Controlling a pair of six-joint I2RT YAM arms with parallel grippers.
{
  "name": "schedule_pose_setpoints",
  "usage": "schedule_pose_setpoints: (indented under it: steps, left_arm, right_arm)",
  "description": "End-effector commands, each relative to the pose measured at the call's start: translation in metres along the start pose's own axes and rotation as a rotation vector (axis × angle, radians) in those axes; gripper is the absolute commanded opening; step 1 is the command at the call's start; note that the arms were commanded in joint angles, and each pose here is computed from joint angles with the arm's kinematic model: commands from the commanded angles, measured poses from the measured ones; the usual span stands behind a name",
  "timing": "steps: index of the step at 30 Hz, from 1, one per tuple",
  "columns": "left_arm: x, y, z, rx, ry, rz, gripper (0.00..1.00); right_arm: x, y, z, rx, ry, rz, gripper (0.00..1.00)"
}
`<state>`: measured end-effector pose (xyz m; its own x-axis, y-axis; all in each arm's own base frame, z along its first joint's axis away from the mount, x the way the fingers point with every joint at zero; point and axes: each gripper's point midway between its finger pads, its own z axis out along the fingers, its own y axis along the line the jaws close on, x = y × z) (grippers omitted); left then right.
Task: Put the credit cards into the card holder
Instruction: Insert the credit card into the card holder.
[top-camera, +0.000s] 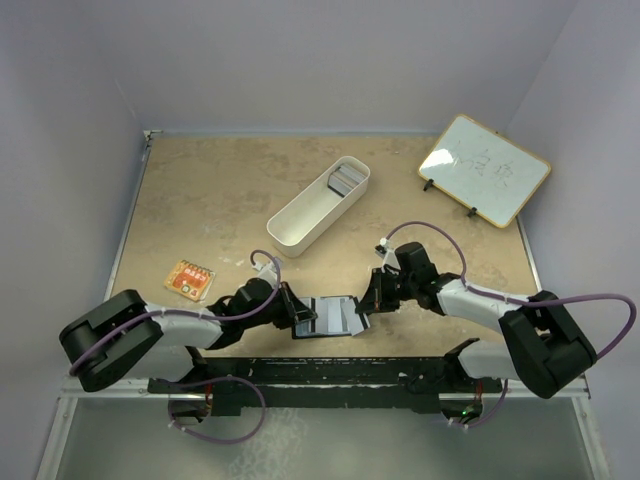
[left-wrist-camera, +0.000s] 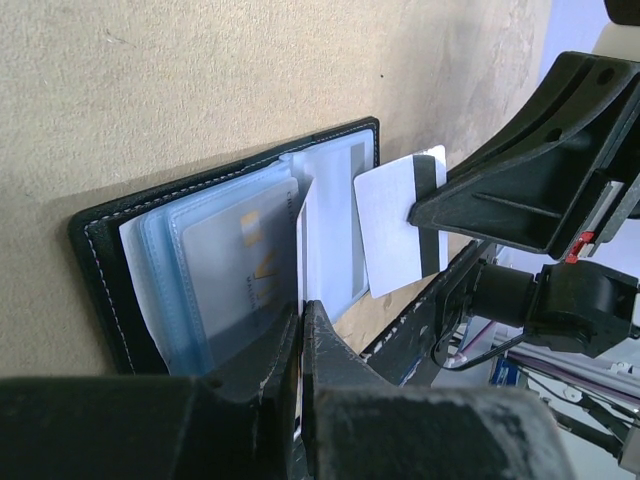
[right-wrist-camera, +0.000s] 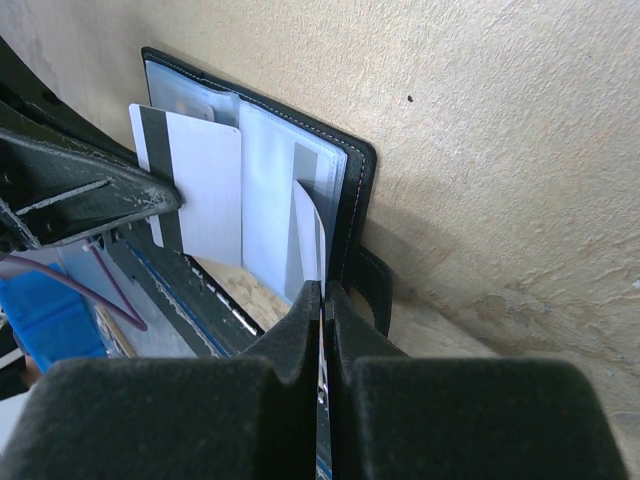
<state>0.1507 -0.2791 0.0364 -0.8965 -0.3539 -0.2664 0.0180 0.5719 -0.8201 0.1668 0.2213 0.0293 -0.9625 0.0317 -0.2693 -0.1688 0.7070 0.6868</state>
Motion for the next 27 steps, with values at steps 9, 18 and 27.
schedule_pose_setpoints:
  steps: [9, 18, 27]
  left_arm:
    - [-0.008, -0.012, 0.004, 0.042, -0.027, -0.026, 0.00]
    - [-0.008, -0.005, 0.009, 0.024, -0.039, -0.081, 0.00]
    - [-0.014, 0.005, 0.011, -0.007, -0.084, -0.088, 0.00]
  right_arm:
    - [0.001, -0.021, 0.002, 0.087, -0.017, -0.011, 0.00]
    - [0.002, -0.021, 0.003, 0.080, -0.025, 0.007, 0.00]
    - [0.005, -0.021, 0.002, 0.071, -0.036, 0.029, 0.00]
